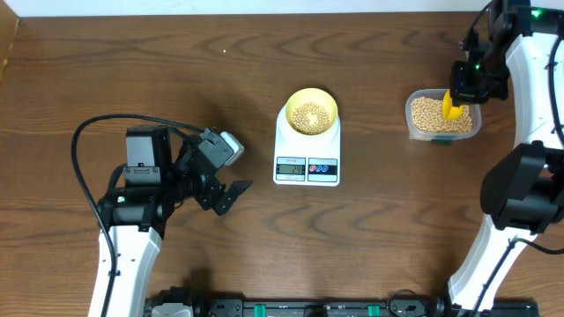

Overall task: Scoop item into bowl and weigh 50g on scale
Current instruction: 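Dip the scoop into the soybeans again with the right gripper, then lift the filled scoop out of the tub with the right gripper, then carry the scoop left over the yellow bowl on the scale, then tip the yellow scoop with the right gripper to pour soybeans into bowl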

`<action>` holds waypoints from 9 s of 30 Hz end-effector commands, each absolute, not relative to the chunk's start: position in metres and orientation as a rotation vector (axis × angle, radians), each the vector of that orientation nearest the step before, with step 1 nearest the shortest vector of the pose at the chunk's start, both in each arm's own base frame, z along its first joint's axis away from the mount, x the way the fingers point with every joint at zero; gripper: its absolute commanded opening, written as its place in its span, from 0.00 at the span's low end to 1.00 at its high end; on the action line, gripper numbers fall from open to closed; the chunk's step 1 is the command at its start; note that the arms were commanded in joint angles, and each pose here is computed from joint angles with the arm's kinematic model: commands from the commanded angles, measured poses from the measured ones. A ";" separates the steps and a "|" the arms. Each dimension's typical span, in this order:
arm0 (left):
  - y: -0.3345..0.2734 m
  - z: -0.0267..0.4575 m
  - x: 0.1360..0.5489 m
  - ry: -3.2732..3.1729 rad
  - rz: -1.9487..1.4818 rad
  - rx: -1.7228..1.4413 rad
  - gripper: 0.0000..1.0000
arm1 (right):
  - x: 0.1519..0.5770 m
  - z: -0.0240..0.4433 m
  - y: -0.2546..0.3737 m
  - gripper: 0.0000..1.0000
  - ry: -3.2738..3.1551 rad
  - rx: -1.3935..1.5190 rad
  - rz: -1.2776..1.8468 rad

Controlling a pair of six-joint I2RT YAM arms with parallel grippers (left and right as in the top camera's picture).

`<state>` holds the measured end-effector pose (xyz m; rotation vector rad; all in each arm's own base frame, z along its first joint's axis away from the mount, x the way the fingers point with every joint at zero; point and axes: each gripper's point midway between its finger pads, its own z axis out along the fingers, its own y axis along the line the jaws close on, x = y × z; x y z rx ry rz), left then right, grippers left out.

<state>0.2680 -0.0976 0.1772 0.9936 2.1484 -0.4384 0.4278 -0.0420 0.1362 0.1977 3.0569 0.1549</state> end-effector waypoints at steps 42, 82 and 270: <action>-0.096 0.174 0.268 2.159 -0.436 0.994 0.98 | 0.417 0.095 -0.006 0.01 3.108 0.130 0.549; -0.096 0.174 0.268 2.159 -0.436 0.994 0.98 | 0.410 0.121 -0.053 0.01 2.850 0.107 0.985; -0.096 0.174 0.268 2.159 -0.436 0.994 0.98 | 0.424 0.169 0.227 0.01 2.653 -0.997 0.584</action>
